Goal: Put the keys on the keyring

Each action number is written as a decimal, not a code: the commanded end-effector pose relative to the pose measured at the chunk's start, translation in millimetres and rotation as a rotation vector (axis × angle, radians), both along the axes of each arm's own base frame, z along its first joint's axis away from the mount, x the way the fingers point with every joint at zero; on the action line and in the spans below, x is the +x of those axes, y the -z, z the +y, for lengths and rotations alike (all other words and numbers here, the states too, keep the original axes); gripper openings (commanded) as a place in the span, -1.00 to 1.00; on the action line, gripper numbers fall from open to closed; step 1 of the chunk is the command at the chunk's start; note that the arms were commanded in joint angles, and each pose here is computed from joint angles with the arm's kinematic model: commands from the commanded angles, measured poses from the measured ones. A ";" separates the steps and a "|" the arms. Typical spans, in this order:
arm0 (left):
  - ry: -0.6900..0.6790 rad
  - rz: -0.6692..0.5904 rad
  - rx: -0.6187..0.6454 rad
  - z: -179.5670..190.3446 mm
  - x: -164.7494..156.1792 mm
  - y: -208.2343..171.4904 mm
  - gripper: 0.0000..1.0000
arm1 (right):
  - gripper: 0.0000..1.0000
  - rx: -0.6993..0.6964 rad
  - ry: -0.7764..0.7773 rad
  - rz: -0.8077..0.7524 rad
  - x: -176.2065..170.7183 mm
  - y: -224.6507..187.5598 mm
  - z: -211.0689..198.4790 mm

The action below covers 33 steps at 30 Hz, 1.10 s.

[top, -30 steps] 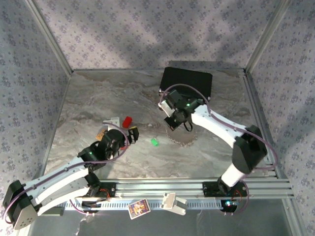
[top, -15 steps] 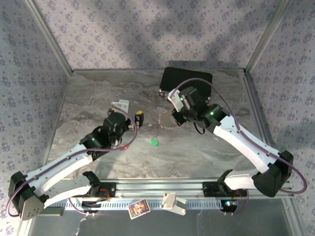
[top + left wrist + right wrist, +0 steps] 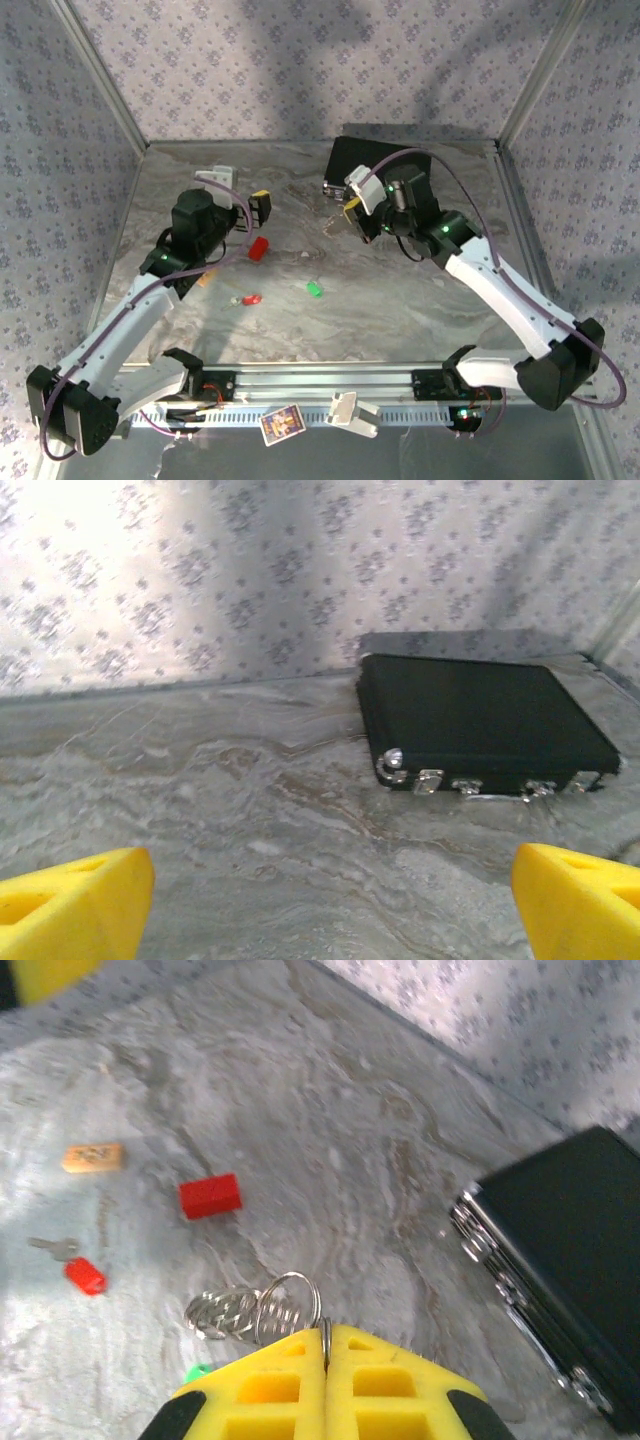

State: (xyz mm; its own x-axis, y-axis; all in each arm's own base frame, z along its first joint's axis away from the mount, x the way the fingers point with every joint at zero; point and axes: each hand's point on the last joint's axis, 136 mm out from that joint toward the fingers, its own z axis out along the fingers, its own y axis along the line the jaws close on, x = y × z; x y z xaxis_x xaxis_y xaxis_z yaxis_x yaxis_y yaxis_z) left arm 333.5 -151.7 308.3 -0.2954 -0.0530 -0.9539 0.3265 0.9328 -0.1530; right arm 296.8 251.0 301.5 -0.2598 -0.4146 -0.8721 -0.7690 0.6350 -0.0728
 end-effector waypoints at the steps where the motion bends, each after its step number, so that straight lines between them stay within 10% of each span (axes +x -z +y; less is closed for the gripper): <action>1: 0.088 -0.073 0.065 -8.7 -7.8 -21.0 0.82 | -1.00 0.079 -0.124 -0.102 -15.2 -28.5 13.4; 22: 0.803 -0.190 0.437 -84.7 -93.6 30.0 0.05 | -1.00 -0.045 -0.582 -0.168 -60.5 16.8 53.8; 33: 1.039 -0.044 0.239 -114.4 -128.8 45.3 0.01 | -1.00 -0.095 -0.615 -0.200 -63.8 28.3 58.9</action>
